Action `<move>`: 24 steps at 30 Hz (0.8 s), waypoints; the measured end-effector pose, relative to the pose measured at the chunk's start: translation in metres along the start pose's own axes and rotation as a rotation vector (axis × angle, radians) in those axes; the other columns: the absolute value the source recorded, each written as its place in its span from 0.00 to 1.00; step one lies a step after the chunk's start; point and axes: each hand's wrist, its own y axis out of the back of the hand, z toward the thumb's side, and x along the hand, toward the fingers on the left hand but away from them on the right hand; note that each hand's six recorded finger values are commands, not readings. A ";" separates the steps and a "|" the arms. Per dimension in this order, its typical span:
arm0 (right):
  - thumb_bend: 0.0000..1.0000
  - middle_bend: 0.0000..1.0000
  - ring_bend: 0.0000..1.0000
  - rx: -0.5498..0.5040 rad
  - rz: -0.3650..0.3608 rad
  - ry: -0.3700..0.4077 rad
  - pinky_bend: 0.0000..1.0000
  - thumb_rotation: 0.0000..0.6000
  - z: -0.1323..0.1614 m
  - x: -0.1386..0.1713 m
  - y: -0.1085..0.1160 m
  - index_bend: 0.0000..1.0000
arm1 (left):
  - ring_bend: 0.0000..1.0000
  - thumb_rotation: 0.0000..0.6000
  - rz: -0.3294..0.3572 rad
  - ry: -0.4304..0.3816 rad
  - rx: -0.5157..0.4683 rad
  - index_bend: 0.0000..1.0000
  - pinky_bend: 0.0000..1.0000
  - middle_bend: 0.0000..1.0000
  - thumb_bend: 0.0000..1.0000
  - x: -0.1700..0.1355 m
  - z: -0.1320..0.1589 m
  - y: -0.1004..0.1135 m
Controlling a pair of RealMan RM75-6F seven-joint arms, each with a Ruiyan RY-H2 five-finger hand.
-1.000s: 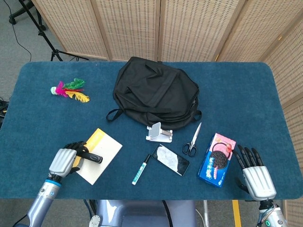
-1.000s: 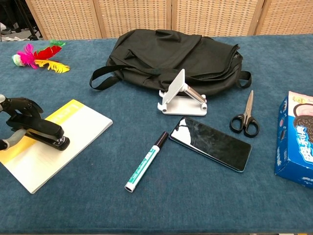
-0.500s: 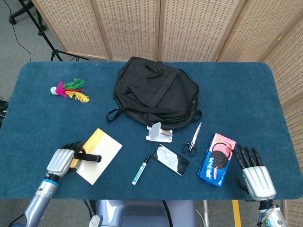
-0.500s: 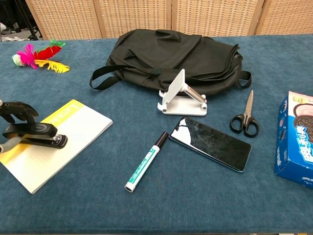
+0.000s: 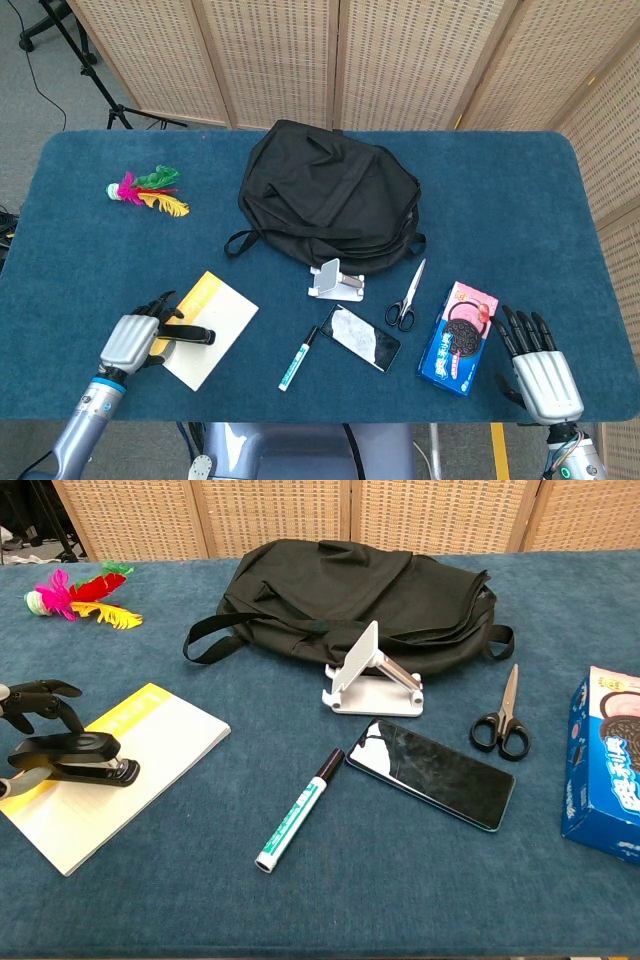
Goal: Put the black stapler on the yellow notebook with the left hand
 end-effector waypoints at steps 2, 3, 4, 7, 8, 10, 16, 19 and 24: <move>0.34 0.00 0.00 -0.001 -0.002 0.001 0.00 1.00 0.000 0.000 0.000 0.07 | 0.09 1.00 -0.009 -0.001 0.003 0.19 0.21 0.02 0.33 -0.001 0.000 0.001; 0.34 0.00 0.00 -0.001 -0.003 0.001 0.00 1.00 0.000 0.000 0.000 0.07 | 0.07 1.00 -0.013 -0.002 0.003 0.18 0.20 0.01 0.32 -0.001 0.000 0.002; 0.34 0.00 0.00 -0.002 -0.004 0.002 0.00 1.00 0.000 0.000 0.000 0.07 | 0.05 1.00 -0.018 -0.004 0.004 0.16 0.18 0.00 0.31 -0.002 0.000 0.003; 0.34 0.00 0.00 -0.003 -0.005 0.003 0.00 1.00 0.001 0.000 0.000 0.07 | 0.01 1.00 -0.036 -0.009 0.010 0.10 0.14 0.00 0.28 -0.004 0.001 0.005; 0.34 0.00 0.00 -0.003 -0.006 0.003 0.00 1.00 0.001 0.000 0.000 0.07 | 0.00 1.00 -0.043 -0.010 0.011 0.07 0.12 0.00 0.26 -0.005 0.001 0.006; 0.34 0.00 0.00 -0.003 -0.006 0.003 0.00 1.00 0.001 0.000 0.000 0.07 | 0.00 1.00 -0.052 -0.012 0.008 0.04 0.10 0.00 0.25 -0.006 0.002 0.008; 0.34 0.00 0.00 -0.005 -0.006 0.001 0.00 1.00 0.000 0.000 0.000 0.07 | 0.00 1.00 -0.040 -0.031 -0.024 0.03 0.08 0.00 0.24 -0.011 0.008 0.020; 0.34 0.00 0.00 -0.007 -0.009 0.006 0.00 1.00 0.001 0.000 0.001 0.07 | 0.00 1.00 -0.013 -0.042 -0.042 0.03 0.08 0.00 0.24 -0.017 0.012 0.033; 0.34 0.00 0.00 -0.008 -0.012 0.012 0.00 1.00 0.002 0.000 0.001 0.07 | 0.00 1.00 0.029 -0.040 -0.063 0.03 0.08 0.00 0.24 -0.031 0.014 0.059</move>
